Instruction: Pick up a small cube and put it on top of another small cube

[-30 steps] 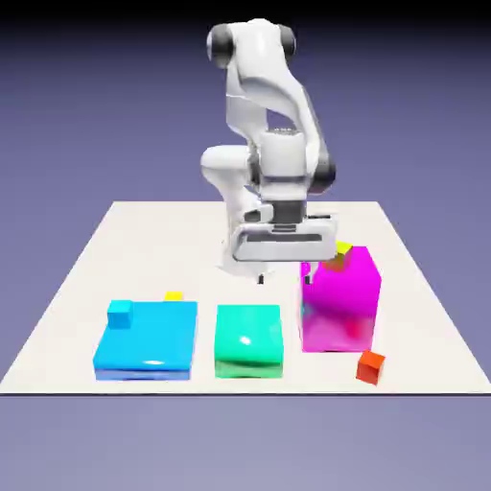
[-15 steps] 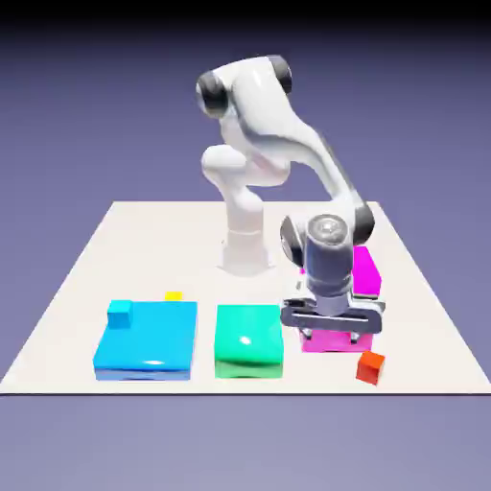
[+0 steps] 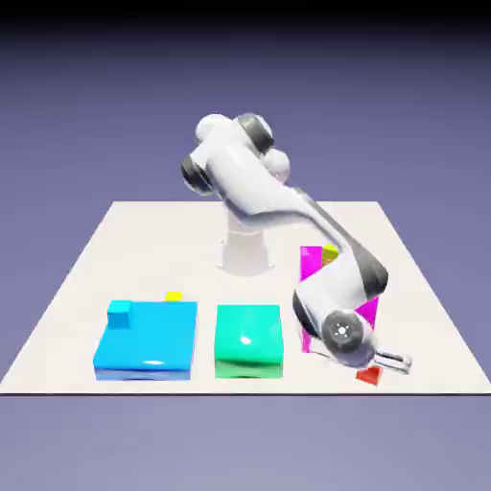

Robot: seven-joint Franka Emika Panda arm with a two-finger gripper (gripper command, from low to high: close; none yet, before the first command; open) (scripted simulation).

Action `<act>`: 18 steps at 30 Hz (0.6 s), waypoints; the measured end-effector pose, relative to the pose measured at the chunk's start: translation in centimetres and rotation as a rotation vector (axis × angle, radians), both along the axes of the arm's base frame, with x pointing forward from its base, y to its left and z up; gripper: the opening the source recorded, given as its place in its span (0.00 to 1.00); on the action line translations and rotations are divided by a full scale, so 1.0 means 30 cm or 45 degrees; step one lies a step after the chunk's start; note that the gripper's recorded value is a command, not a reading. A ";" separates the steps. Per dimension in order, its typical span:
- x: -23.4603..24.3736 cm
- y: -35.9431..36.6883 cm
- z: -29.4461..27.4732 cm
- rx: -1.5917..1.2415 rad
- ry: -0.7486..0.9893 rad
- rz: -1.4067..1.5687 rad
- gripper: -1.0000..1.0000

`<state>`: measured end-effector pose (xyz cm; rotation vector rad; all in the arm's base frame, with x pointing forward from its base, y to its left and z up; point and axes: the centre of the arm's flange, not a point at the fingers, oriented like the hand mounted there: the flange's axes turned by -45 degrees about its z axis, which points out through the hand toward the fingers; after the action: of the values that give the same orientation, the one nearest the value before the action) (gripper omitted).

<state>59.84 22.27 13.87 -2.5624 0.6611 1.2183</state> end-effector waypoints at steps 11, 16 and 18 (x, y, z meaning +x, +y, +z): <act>-0.034 0.026 -0.087 0.021 0.065 -0.026 0.00; -0.041 0.026 0.117 -0.003 0.032 0.213 0.00; -0.070 0.038 0.196 -0.014 0.022 0.333 0.00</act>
<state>57.75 23.41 19.75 -2.7154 0.3438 1.3171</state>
